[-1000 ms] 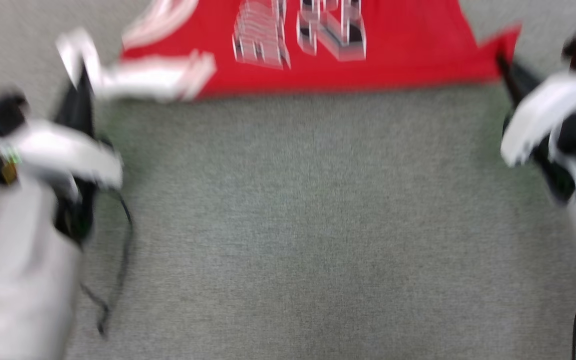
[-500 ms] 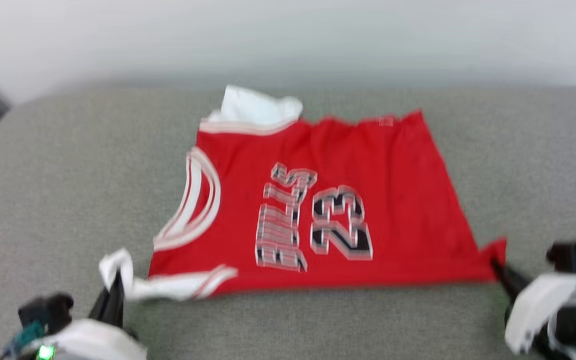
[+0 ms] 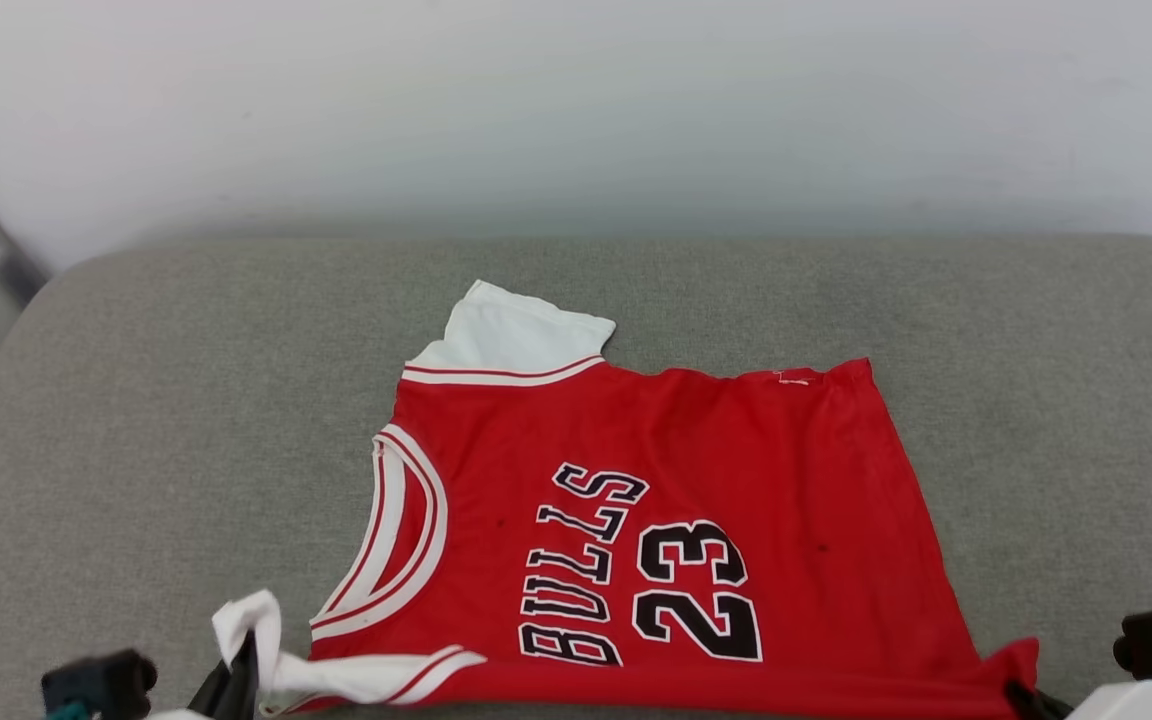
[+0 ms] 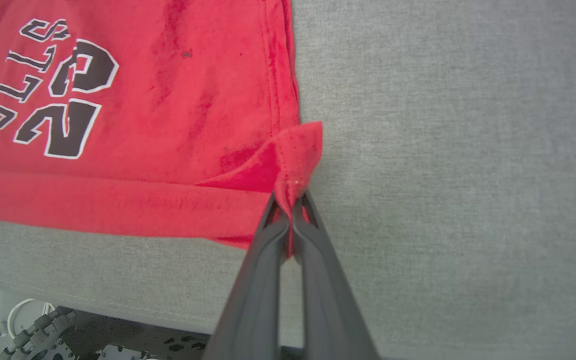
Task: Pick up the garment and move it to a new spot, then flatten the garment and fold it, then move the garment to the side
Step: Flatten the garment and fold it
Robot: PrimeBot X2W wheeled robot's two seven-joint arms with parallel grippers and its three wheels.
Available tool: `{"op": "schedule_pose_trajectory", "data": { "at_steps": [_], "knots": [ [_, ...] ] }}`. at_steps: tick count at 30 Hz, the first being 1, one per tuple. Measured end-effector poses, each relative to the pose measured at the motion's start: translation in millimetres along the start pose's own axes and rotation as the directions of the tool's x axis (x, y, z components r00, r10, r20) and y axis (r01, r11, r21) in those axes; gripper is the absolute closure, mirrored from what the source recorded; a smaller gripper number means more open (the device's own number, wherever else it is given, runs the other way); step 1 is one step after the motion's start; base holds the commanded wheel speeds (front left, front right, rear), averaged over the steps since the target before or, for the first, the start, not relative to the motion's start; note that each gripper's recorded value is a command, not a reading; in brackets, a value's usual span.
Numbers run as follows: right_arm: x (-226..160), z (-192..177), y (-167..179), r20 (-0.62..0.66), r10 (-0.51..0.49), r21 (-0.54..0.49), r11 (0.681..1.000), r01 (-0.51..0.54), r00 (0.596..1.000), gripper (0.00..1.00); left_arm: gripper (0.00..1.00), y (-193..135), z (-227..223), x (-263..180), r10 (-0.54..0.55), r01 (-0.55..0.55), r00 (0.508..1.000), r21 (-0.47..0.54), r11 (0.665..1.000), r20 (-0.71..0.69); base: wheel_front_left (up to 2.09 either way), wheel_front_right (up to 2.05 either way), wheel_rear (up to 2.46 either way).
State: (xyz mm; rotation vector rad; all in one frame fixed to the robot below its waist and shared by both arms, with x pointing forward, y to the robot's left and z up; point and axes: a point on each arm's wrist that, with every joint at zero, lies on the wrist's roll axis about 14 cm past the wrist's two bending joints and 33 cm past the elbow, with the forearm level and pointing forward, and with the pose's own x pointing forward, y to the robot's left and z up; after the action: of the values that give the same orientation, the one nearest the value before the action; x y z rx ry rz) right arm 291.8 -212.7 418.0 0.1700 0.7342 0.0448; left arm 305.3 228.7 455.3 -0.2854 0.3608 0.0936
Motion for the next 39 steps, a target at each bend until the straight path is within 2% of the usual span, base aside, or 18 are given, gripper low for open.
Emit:
{"op": "schedule_pose_trajectory", "data": {
  "at_steps": [2, 5, 10, 14, 18, 19, 20, 21, 22, 23, 24, 29, 32, 36, 39],
  "knots": [
    [2, 3, 3, -0.013, 0.002, 0.004, 1.000, -0.002, 1.000, 1.00, 1.00, -7, 2, 6, -0.026, 0.026, 1.000, 0.006, 1.000, -0.011, 0.00, 0.00, 0.00],
    [18, 29, 14, 0.006, 0.030, -0.025, 0.999, -0.030, 1.000, 1.00, 1.00, -18, 11, 29, -0.071, 0.072, 0.997, 0.029, 0.997, -0.029, 0.00, 0.00, 0.00],
    [50, 49, 23, -0.011, 0.056, -0.062, 0.996, -0.057, 0.998, 1.00, 1.00, -25, 14, 62, -0.102, 0.104, 0.994, 0.043, 0.994, -0.048, 0.00, 0.00, 0.00],
    [76, 47, 24, -0.059, 0.063, -0.085, 0.994, -0.068, 0.996, 1.00, 1.00, -30, 7, 86, -0.125, 0.130, 0.988, 0.054, 0.990, -0.086, 0.00, 0.00, 0.00],
    [95, 40, 27, -0.090, 0.073, -0.103, 0.991, -0.083, 0.993, 1.00, 1.00, -29, -19, 98, -0.130, 0.142, 0.974, 0.056, 0.988, -0.184, 0.00, 0.00, 0.00],
    [98, 40, 27, -0.091, 0.074, -0.106, 0.991, -0.084, 0.993, 0.96, 0.88, -30, -25, 100, -0.134, 0.146, 0.969, 0.045, 0.988, -0.207, 0.00, 0.00, 0.00],
    [101, 39, 27, -0.091, 0.076, -0.106, 0.991, -0.085, 0.993, 0.69, 0.70, -31, -30, 101, -0.140, 0.152, 0.964, 0.038, 0.988, -0.225, 0.00, 0.00, 0.00],
    [103, 38, 28, -0.087, 0.079, -0.107, 0.990, -0.088, 0.993, 0.13, 0.58, -32, -34, 103, -0.144, 0.158, 0.960, 0.038, 0.987, -0.241, 0.00, 0.00, 0.00],
    [105, 37, 27, -0.085, 0.080, -0.108, 0.990, -0.089, 0.993, 0.00, 0.27, -34, -39, 103, -0.152, 0.166, 0.954, 0.034, 0.986, -0.258, 0.00, 0.00, 0.00],
    [107, 37, 28, -0.082, 0.084, -0.109, 0.990, -0.093, 0.993, 0.00, 0.05, -34, -42, 104, -0.155, 0.168, 0.951, 0.026, 0.985, -0.268, 0.00, 0.00, 0.00],
    [108, 38, 29, -0.071, 0.089, -0.111, 0.989, -0.097, 0.993, 0.00, 0.00, -35, -45, 104, -0.160, 0.171, 0.948, 0.019, 0.985, -0.274, 0.00, 0.00, 0.00],
    [107, 44, 32, -0.009, 0.116, -0.102, 0.988, -0.117, 0.993, 0.00, 0.00, -33, -44, 106, -0.151, 0.155, 0.953, -0.004, 0.988, -0.262, 0.00, 0.00, 0.00],
    [98, 65, 28, 0.126, 0.114, -0.096, 0.990, -0.102, 0.985, 0.00, 0.00, -29, -39, 104, -0.142, 0.145, 0.960, -0.007, 0.989, -0.242, 0.00, 0.00, 0.00],
    [79, 80, 30, 0.264, 0.124, -0.108, 0.989, -0.099, 0.956, 0.00, 0.00, -21, -17, 101, -0.123, 0.123, 0.977, -0.008, 0.992, -0.172, 0.00, 0.00, 0.00],
    [60, 96, 34, 0.382, 0.134, -0.128, 0.988, -0.091, 0.914, 0.00, 0.00, -17, 0, 94, -0.121, 0.120, 0.984, -0.016, 0.993, -0.133, 0.00, 0.00, 0.00]
  ]
}}
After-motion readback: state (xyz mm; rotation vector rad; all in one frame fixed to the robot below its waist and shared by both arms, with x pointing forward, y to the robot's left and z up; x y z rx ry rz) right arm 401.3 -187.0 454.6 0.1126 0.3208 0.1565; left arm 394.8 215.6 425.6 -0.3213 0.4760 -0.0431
